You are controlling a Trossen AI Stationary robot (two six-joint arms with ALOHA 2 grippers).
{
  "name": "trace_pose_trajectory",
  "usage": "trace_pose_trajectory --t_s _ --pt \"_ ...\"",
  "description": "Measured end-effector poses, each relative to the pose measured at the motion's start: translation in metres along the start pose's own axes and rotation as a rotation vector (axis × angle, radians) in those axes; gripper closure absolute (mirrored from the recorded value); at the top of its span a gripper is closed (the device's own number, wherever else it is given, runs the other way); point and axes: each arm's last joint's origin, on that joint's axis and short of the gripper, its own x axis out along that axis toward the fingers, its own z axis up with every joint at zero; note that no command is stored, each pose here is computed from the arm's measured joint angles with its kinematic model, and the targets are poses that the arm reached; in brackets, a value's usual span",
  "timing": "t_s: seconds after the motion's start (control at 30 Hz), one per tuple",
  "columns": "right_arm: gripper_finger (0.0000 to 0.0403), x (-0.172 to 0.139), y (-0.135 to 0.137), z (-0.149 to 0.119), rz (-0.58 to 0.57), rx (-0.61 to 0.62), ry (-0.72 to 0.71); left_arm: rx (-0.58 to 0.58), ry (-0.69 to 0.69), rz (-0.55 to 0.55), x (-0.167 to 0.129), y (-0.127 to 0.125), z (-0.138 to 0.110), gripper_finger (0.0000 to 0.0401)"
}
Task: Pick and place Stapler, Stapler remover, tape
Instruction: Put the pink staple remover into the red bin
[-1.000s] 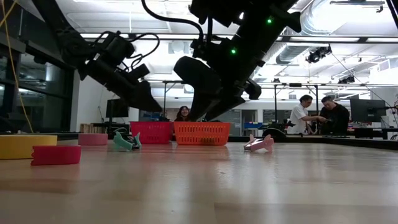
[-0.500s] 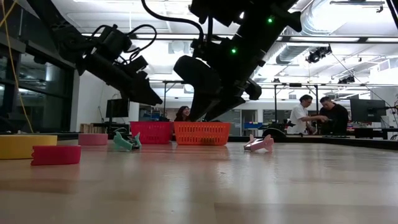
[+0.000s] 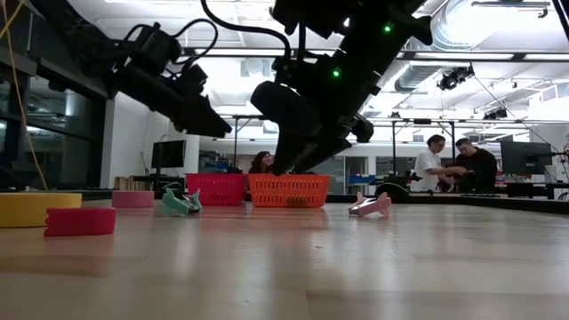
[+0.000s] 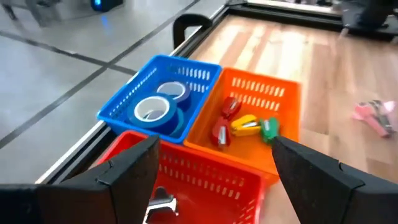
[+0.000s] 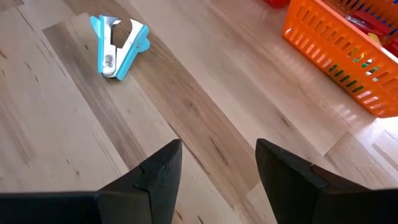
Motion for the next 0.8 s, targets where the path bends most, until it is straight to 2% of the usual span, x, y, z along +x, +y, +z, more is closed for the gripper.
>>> trace_pose_trajectory --t_s 0.23,0.37,0.5,0.6,0.8 --pt "0.0206 0.000 -0.001 -0.003 0.014 -0.026 0.052 0.013 0.022 -0.044 -0.012 -0.003 0.003 0.0096" --pt "0.0206 -0.009 -0.008 -0.005 0.030 -0.111 0.145 0.008 0.020 -0.073 -0.019 -0.006 0.006 0.0096" --pt "0.0206 -0.029 -0.019 0.005 0.072 -0.206 0.194 0.013 0.046 -0.110 -0.021 -0.016 0.006 0.0096" --pt "0.0206 -0.044 -0.025 0.011 0.113 -0.352 0.206 0.031 0.054 -0.146 -0.020 -0.025 0.006 0.0096" --pt "0.0206 -0.056 -0.024 0.015 0.248 -0.818 0.166 0.043 0.069 -0.208 -0.019 -0.042 0.005 0.0096"
